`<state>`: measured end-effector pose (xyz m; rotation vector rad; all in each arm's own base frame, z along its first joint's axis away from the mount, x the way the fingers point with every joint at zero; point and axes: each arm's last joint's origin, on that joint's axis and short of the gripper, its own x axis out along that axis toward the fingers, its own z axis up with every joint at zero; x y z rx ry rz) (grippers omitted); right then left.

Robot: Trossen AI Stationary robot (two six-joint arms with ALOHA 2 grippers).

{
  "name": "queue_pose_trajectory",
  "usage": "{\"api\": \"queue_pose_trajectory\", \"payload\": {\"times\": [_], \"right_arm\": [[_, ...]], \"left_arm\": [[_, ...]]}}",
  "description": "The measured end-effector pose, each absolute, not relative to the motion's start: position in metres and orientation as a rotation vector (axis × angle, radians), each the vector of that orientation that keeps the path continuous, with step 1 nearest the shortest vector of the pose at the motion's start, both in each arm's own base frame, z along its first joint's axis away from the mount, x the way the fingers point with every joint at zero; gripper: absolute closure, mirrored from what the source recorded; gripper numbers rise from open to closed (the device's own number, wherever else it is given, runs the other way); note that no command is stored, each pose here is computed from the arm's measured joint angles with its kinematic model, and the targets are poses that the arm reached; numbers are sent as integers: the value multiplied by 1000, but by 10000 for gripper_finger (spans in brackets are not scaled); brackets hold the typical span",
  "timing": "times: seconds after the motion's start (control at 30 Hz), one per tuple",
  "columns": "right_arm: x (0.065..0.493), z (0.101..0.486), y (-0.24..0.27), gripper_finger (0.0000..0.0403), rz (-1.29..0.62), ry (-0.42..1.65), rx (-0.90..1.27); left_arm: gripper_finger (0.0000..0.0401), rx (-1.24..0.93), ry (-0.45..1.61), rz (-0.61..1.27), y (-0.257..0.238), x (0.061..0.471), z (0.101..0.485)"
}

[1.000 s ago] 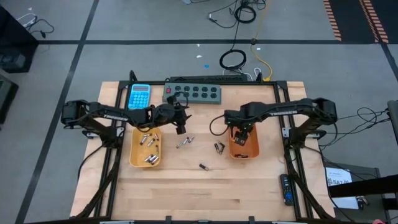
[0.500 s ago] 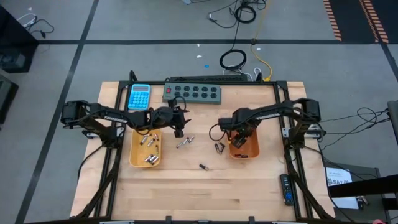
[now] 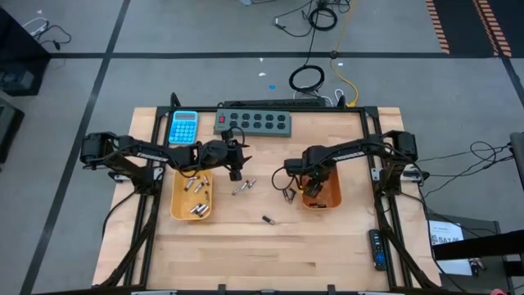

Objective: Sort batteries
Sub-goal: Put the silver battery into the yellow bin

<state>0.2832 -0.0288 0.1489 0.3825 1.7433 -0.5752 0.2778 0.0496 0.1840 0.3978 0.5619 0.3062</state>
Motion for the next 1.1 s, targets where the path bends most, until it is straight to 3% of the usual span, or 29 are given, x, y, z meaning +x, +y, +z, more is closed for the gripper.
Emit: {"api": "queue_pose_trajectory", "payload": {"times": [0.63, 0.83, 1.1], "right_arm": [[285, 150, -34, 177, -699, 1684, 476], [284, 168, -30, 177, -822, 1673, 448], [284, 163, -29, 177, -950, 1596, 604]], "left_arm": [[208, 421, 592, 294, 49, 277, 182], [208, 421, 592, 294, 49, 277, 182], [208, 422, 590, 292, 49, 277, 182]]}}
